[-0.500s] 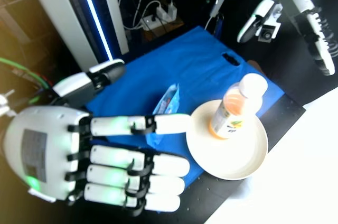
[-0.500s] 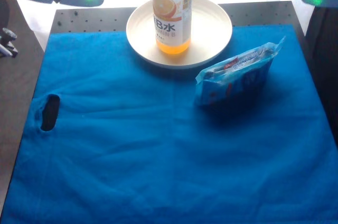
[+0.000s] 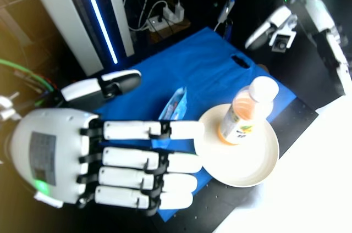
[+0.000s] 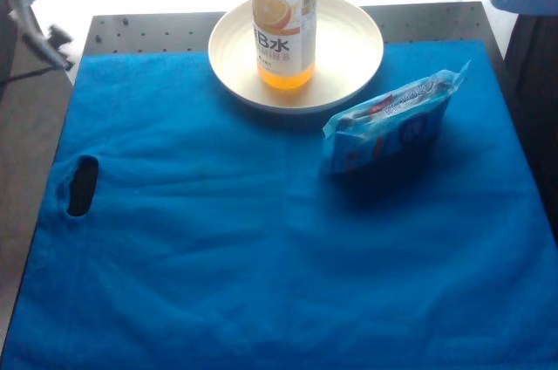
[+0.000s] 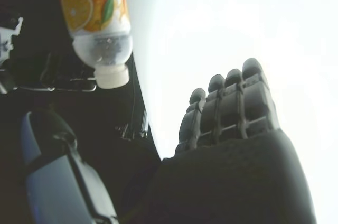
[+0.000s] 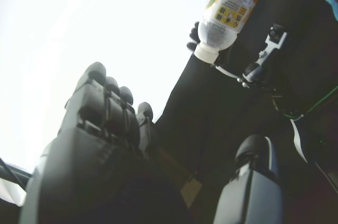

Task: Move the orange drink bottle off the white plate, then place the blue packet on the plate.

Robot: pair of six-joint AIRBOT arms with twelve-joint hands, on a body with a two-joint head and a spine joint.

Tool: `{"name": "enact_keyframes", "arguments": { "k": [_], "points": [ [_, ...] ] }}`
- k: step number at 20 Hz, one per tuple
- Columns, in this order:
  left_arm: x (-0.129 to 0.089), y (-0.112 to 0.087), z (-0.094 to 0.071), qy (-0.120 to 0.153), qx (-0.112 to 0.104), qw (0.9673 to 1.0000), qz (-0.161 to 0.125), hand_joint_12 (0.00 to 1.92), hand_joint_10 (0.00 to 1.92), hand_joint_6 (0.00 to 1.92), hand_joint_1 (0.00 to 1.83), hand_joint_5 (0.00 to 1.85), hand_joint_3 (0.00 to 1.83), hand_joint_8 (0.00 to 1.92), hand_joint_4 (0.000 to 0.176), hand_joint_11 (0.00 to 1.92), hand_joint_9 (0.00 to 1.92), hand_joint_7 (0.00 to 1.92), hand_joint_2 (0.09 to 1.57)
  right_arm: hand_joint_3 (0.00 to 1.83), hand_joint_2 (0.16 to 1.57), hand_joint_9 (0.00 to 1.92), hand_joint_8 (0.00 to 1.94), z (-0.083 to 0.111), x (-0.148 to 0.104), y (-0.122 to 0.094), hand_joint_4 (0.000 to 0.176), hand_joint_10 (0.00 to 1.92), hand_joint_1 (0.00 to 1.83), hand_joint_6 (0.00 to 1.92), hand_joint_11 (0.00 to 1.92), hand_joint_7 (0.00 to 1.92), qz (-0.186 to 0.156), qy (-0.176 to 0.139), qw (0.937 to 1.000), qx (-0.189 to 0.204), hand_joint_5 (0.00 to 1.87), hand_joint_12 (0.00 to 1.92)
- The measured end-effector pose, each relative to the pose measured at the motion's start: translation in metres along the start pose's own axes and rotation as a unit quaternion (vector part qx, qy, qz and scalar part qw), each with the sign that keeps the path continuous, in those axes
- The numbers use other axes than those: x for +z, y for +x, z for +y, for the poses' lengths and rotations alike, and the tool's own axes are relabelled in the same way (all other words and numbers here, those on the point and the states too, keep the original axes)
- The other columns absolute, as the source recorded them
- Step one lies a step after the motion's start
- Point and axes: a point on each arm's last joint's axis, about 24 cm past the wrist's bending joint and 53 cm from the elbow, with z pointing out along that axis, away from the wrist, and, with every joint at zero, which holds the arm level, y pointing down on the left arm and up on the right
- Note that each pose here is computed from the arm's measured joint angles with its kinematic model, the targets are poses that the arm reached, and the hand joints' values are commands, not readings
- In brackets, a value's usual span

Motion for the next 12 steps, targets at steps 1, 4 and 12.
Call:
{"name": "enact_keyframes", "arguments": {
  "k": [1, 4, 12],
  "points": [
    [0.006, 0.005, 0.002, -0.005, -0.002, 1.0000, 0.002, 0.09, 0.01, 0.00, 0.57, 0.02, 0.00, 0.00, 0.047, 0.11, 0.09, 0.10, 0.62, 0.01, 0.78, 0.12, 0.01, -0.001, 0.000, 0.001, 0.091, 0.01, 0.61, 0.01, 0.11, 0.11, 0.001, 0.000, 1.0000, -0.001, 0.17, 0.16],
    [0.020, 0.025, 0.011, -0.025, -0.003, 0.9995, 0.019, 0.06, 0.01, 0.01, 0.64, 0.03, 0.00, 0.01, 0.037, 0.05, 0.10, 0.10, 0.58, 0.00, 0.79, 0.10, 0.00, 0.000, 0.003, 0.002, 0.087, 0.00, 0.62, 0.00, 0.08, 0.09, 0.004, -0.001, 1.0000, -0.002, 0.15, 0.13],
    [0.042, 0.055, 0.008, -0.026, -0.016, 0.9986, 0.043, 0.07, 0.00, 0.00, 0.70, 0.02, 0.00, 0.01, 0.049, 0.06, 0.10, 0.12, 0.55, 0.00, 0.77, 0.13, 0.00, 0.004, 0.007, 0.006, 0.061, 0.01, 0.60, 0.00, 0.11, 0.12, 0.010, -0.008, 0.9999, -0.003, 0.18, 0.12]
  ]
}}
